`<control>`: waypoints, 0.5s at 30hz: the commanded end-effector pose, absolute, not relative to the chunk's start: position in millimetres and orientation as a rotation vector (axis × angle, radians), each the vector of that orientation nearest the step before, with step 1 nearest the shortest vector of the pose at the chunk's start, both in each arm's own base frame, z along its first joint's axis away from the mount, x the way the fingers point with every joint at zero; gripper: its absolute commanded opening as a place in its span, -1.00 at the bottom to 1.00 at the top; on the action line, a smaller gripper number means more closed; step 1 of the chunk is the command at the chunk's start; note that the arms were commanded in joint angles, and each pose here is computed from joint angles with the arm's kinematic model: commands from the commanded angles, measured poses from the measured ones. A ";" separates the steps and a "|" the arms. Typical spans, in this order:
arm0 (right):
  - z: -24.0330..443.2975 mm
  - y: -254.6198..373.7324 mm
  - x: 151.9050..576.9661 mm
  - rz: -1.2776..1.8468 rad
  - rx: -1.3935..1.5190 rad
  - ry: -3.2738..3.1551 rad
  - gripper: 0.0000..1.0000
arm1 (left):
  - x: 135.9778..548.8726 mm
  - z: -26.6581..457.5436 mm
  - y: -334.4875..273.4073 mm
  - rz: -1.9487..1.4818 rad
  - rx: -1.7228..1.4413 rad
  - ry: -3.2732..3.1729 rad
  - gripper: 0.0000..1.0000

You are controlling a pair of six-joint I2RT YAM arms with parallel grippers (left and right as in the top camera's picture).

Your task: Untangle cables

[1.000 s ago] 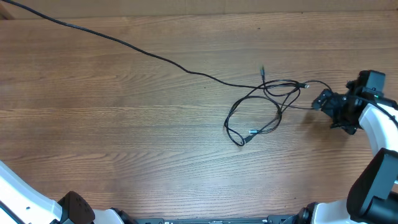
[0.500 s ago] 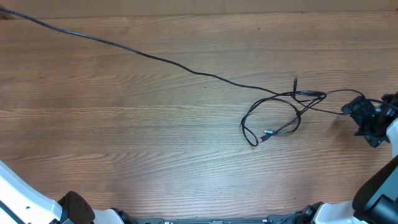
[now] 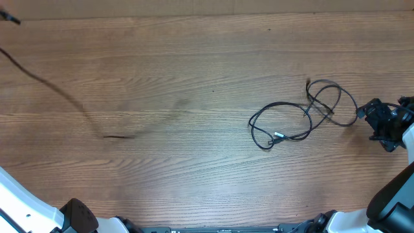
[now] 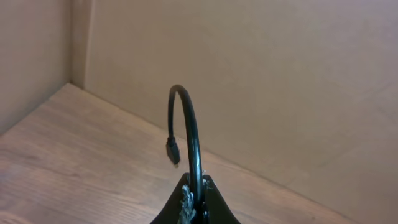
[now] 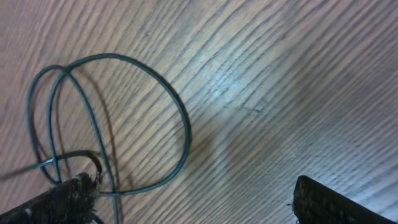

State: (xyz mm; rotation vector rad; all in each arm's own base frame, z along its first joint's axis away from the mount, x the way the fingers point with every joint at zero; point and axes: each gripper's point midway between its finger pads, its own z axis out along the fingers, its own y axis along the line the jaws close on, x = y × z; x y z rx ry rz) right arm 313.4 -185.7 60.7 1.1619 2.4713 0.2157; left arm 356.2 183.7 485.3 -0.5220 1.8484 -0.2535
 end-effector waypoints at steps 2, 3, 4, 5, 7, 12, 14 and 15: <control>64.9 -173.0 320.5 0.354 1.133 2.456 1.00 | 354.8 490.8 183.4 -0.236 -0.472 1.843 -0.92; 64.8 -169.4 319.8 0.378 1.135 2.461 1.00 | 355.4 491.5 179.9 -0.256 -0.458 1.843 -0.92; 64.6 -166.1 318.9 0.400 1.136 2.467 1.00 | 355.4 491.6 179.3 -0.259 -0.456 1.843 -0.92; 64.5 -162.6 317.9 0.421 1.132 2.475 1.00 | 355.5 491.6 179.1 -0.260 -0.455 1.843 -0.92; 66.8 -151.4 319.1 0.497 1.070 2.492 1.00 | 355.5 491.5 179.5 -0.258 -0.457 1.844 -0.92; 83.3 -118.0 328.8 0.748 0.830 2.473 1.00 | 355.0 490.3 180.3 -0.253 -0.464 1.847 -0.92; 90.3 -107.1 330.6 0.839 0.782 2.449 1.00 | 353.5 486.1 183.8 -0.234 -0.486 1.860 -0.92; 92.9 -103.1 330.8 0.871 0.766 2.440 1.00 | 352.5 483.0 185.6 -0.223 -0.501 1.869 -0.92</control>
